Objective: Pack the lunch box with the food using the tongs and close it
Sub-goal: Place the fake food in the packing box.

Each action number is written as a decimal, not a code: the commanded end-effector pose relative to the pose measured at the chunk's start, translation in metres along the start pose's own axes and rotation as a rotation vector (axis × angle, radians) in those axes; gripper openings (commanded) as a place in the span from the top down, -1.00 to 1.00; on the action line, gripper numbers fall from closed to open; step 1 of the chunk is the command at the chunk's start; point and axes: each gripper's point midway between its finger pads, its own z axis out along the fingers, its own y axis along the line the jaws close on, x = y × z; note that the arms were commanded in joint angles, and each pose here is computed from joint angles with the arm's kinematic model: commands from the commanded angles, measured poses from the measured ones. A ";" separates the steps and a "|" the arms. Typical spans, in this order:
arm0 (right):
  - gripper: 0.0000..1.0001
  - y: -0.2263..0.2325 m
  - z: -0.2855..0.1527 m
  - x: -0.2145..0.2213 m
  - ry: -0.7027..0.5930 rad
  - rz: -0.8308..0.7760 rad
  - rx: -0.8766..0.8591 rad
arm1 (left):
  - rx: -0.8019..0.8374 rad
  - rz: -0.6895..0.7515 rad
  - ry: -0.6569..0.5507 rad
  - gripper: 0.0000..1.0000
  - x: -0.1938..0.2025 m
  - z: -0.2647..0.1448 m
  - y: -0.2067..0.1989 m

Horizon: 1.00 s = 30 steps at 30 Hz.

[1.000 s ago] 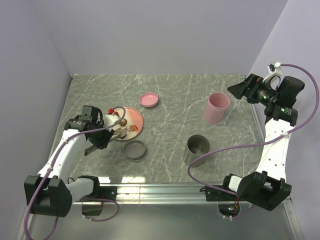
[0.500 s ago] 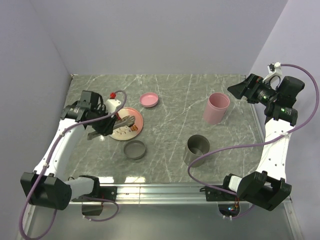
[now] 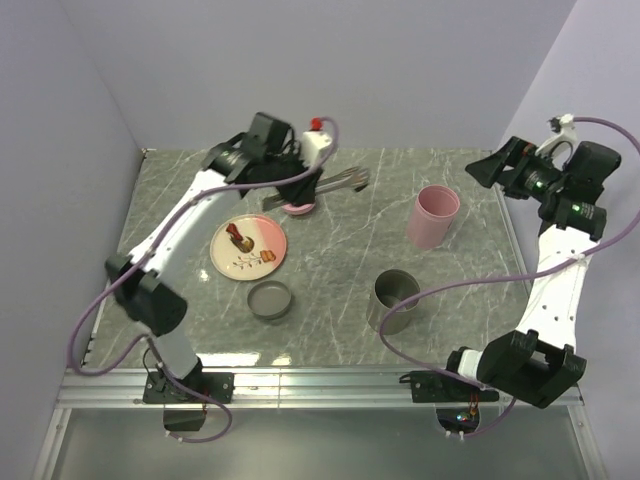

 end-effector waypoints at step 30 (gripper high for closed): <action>-0.99 -0.032 -0.024 -0.052 -0.102 0.070 0.064 | 0.147 0.112 -0.267 0.37 -0.123 0.169 -0.092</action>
